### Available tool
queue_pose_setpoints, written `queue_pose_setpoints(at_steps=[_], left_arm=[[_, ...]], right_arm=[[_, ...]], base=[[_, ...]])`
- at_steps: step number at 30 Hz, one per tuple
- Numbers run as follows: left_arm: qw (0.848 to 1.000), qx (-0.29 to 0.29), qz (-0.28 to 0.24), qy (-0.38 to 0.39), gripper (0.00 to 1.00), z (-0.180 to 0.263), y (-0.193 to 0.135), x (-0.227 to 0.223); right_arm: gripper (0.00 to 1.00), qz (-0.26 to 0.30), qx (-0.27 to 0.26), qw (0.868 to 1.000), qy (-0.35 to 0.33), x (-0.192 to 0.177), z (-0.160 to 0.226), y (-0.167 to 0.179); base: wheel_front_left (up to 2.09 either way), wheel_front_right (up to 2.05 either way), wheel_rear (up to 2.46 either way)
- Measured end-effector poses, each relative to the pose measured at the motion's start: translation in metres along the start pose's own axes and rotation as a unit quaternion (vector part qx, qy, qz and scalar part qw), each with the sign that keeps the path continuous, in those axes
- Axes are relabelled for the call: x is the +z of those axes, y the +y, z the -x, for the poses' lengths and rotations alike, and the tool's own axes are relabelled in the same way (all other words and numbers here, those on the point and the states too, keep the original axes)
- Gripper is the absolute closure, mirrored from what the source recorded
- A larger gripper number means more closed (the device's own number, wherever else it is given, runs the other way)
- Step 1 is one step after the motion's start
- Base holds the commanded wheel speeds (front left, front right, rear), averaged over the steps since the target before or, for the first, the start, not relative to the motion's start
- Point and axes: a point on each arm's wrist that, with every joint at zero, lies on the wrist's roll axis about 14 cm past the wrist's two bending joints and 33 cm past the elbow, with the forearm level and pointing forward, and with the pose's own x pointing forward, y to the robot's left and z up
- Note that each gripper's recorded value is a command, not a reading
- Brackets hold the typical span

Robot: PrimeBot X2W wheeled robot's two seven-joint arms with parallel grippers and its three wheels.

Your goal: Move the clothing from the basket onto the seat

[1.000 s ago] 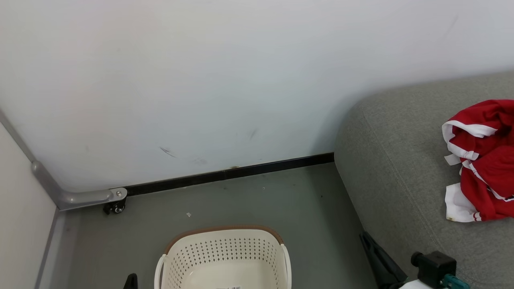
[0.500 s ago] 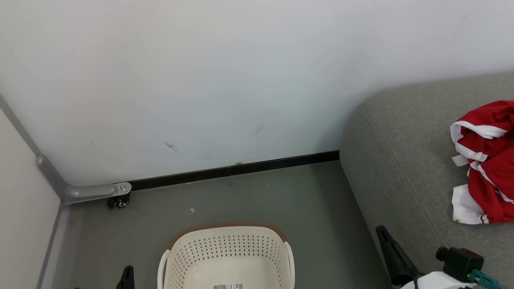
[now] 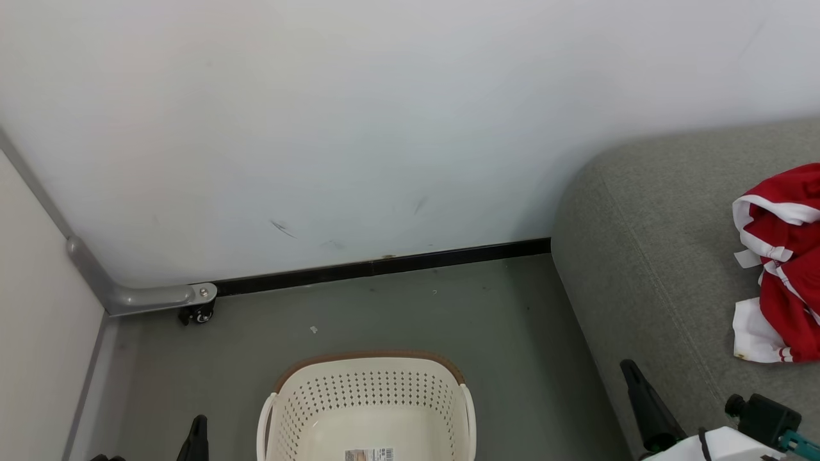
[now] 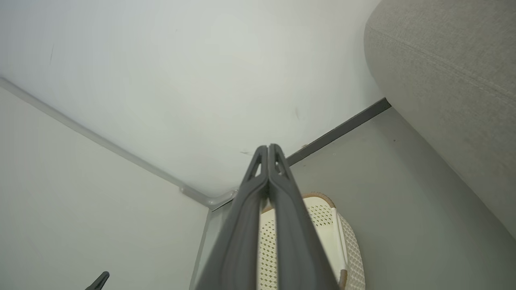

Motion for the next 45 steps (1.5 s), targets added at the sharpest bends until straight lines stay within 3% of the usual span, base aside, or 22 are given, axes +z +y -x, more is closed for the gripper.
queue_pose_setpoints(at_steps=[23,45], left_arm=[[0.990,-0.011,0.144,0.001,1.00,-0.003,-0.001,0.013],[0.961,-0.043,0.273,-0.006,1.00,-0.011,-0.009,0.033]], right_arm=[[1.00,-0.168,-0.033,0.985,0.008,0.003,-0.011,-0.017],[1.00,-0.329,-0.055,0.943,0.007,0.004,-0.024,-0.029]], base=[[0.00,0.00,0.00],[0.00,0.00,0.00]])
